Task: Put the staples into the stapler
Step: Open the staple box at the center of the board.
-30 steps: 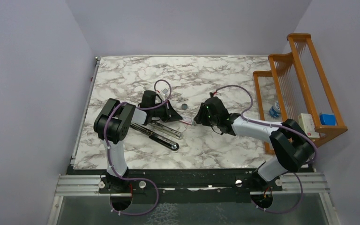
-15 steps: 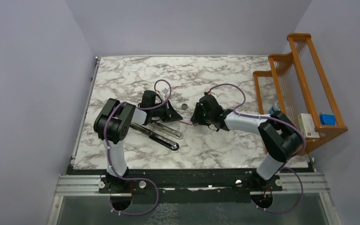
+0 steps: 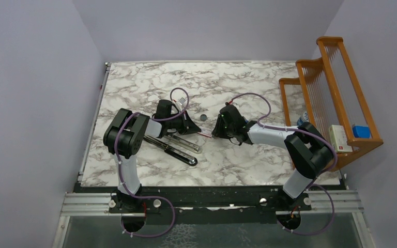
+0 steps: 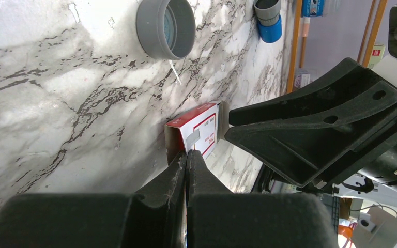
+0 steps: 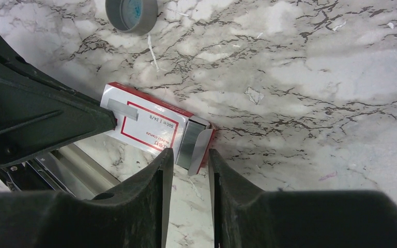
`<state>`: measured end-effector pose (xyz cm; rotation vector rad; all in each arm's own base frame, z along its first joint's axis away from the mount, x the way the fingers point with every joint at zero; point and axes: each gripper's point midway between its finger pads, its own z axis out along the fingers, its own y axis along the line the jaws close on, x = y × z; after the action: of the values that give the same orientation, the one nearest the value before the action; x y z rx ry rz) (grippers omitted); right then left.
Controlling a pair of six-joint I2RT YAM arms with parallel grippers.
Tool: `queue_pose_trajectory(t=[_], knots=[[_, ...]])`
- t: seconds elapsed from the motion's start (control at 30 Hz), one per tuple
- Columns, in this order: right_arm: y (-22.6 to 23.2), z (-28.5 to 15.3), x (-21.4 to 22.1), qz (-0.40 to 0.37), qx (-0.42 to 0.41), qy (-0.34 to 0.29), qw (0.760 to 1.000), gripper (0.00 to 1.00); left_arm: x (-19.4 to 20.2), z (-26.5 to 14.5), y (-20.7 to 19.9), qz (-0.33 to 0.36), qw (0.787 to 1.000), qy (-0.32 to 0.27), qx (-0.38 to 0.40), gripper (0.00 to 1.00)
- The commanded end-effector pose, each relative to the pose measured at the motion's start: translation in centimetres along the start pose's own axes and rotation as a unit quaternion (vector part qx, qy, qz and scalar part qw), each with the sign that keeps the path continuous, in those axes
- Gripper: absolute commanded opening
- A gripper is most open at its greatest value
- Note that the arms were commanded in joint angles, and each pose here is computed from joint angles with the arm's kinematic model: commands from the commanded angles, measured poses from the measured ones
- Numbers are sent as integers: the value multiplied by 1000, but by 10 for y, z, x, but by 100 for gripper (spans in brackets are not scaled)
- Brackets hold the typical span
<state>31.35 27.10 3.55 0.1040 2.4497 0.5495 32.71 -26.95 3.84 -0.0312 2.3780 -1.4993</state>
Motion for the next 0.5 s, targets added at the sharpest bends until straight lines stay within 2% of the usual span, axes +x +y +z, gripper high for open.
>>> queue_pose_trajectory(t=[0.0,0.47], knots=[[-13,0,3,5,24,-2,1000,32,-5,0,-13,25,999,-1,20,3],[-24,-1,6,11,42,-2,999,29,-5,-1,-12,26,999,-2,19,3]])
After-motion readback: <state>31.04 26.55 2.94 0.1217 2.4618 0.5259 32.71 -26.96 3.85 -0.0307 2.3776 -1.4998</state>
